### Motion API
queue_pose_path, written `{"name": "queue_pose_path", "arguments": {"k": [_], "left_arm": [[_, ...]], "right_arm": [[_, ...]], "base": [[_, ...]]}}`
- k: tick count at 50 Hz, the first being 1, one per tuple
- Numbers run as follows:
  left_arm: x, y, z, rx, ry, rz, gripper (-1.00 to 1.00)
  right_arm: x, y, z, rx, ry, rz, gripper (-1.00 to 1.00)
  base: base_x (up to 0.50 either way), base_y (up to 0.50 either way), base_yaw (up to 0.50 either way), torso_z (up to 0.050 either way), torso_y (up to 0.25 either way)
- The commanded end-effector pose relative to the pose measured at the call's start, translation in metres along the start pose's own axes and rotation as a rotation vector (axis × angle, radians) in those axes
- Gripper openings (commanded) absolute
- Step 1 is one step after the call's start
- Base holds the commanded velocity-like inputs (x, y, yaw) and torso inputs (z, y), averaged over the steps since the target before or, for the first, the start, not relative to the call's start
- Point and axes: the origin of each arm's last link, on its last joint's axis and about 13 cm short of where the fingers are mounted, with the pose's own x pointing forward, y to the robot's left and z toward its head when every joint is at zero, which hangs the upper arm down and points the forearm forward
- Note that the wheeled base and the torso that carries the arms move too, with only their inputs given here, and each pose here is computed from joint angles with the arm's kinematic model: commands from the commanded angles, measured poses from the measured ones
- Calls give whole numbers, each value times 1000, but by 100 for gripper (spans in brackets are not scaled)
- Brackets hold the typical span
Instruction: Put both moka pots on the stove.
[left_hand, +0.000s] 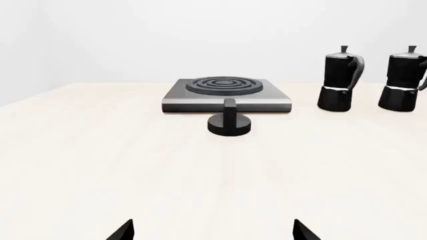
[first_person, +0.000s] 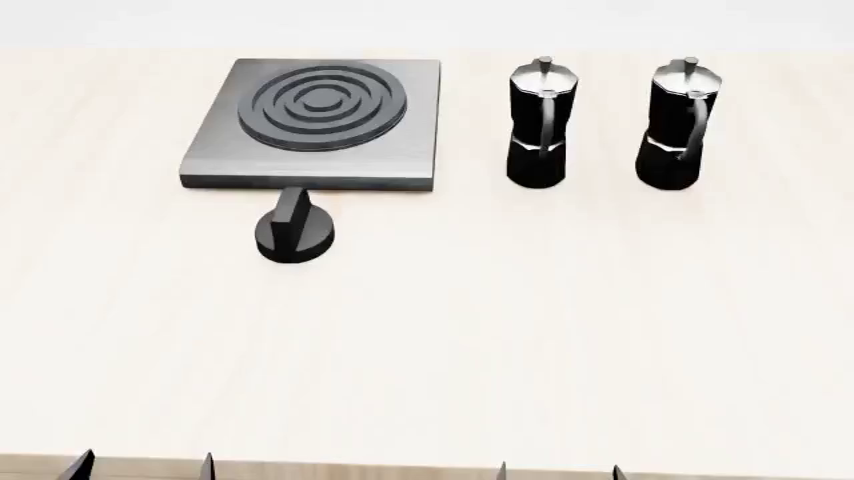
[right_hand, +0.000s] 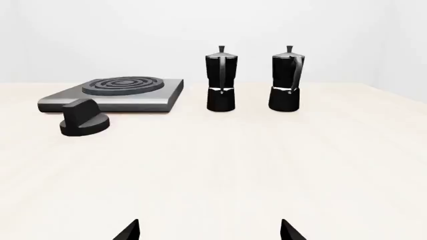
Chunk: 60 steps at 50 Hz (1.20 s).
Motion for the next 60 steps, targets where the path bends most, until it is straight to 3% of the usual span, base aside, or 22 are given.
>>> {"name": "queue_pose_path", "arguments": {"k": [1, 13, 19, 25, 27, 31, 42, 60], "left_arm": [[0, 0, 0, 0, 0, 0, 100], [-1, -1, 2, 1, -7, -5, 100], [-5, -1, 16, -7, -42, -15, 100], [-17, -3, 47, -17, -128, -27, 100], [-20, -3, 55, -63, -145, -55, 100], [-30, -1, 76, -18, -223, -22, 100], [-55, -2, 114, -27, -344, -38, 100], [-56, -3, 116, -9, -365, -27, 100]], "right_arm": [[0, 0, -1, 0, 0, 0, 100], [-2, 0, 5, -9, -22, -5, 100], [-7, 0, 21, -28, -72, -5, 100], [-17, 1, 49, -12, -151, 7, 100], [-20, 1, 56, -22, -172, -1, 100], [-29, 2, 77, 3, -236, 4, 100], [-55, 3, 120, 46, -393, 15, 100], [-60, 5, 126, 43, -420, 40, 100]], "base": [[0, 0, 0, 0, 0], [0, 0, 0, 0, 0], [0, 0, 0, 0, 0], [0, 0, 0, 0, 0], [0, 0, 0, 0, 0], [0, 0, 0, 0, 0], [0, 0, 0, 0, 0], [0, 0, 0, 0, 0]]}}
